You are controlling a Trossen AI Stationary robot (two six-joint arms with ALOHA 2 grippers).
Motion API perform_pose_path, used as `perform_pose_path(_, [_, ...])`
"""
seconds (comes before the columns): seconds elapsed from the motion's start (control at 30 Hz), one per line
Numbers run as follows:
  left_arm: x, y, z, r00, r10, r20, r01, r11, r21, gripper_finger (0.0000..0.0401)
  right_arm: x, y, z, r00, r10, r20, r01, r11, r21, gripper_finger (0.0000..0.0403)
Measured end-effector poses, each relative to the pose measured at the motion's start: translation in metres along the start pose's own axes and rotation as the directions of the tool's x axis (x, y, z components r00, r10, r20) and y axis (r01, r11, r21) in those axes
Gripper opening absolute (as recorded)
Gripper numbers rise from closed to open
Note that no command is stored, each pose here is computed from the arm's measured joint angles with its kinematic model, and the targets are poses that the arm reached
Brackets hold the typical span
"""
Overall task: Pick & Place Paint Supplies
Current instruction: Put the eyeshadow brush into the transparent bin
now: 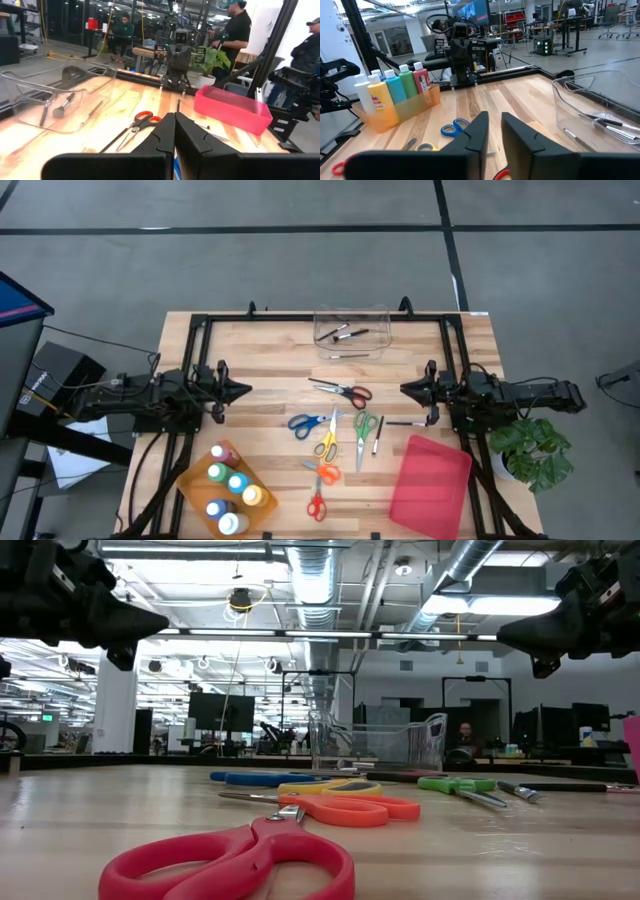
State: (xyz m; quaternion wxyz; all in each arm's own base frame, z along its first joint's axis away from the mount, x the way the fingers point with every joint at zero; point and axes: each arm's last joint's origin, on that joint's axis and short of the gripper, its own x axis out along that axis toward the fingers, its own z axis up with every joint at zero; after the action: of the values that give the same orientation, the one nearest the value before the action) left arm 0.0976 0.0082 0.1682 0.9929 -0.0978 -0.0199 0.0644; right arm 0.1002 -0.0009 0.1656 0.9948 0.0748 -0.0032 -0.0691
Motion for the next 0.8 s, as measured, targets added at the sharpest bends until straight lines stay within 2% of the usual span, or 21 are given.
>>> perform_pose_path(0.4, [0.0, 0.0, 0.0, 1.0, -0.005, -0.001, 0.005, 1.0, 0.004, 0.0, 0.0, 0.0, 0.0, 1.0, -0.015, 0.004, 0.015, 1.0, 0.0, 0.0111])
perform_pose_path(0.57, [0.0, 0.0, 0.002, 1.0, -0.004, 0.022, 0.004, 1.0, 0.003, 0.0, 0.0, -0.002, 0.001, 0.997, -0.075, 0.02, 0.075, 0.997, 0.002, 0.0141])
perform_pose_path(0.67, [0.0, 0.0, 0.002, 1.0, -0.004, 0.025, 0.004, 1.0, 0.003, 0.0, -0.002, -0.004, 0.006, 0.988, -0.154, 0.007, 0.154, 0.988, -0.005, 0.0164])
perform_pose_path(0.8, [0.0, -0.001, 0.003, 1.0, -0.005, 0.028, 0.005, 1.0, 0.002, 0.0, -0.004, -0.004, 0.025, 0.969, -0.246, 0.0, 0.246, 0.969, -0.016, 0.0193])
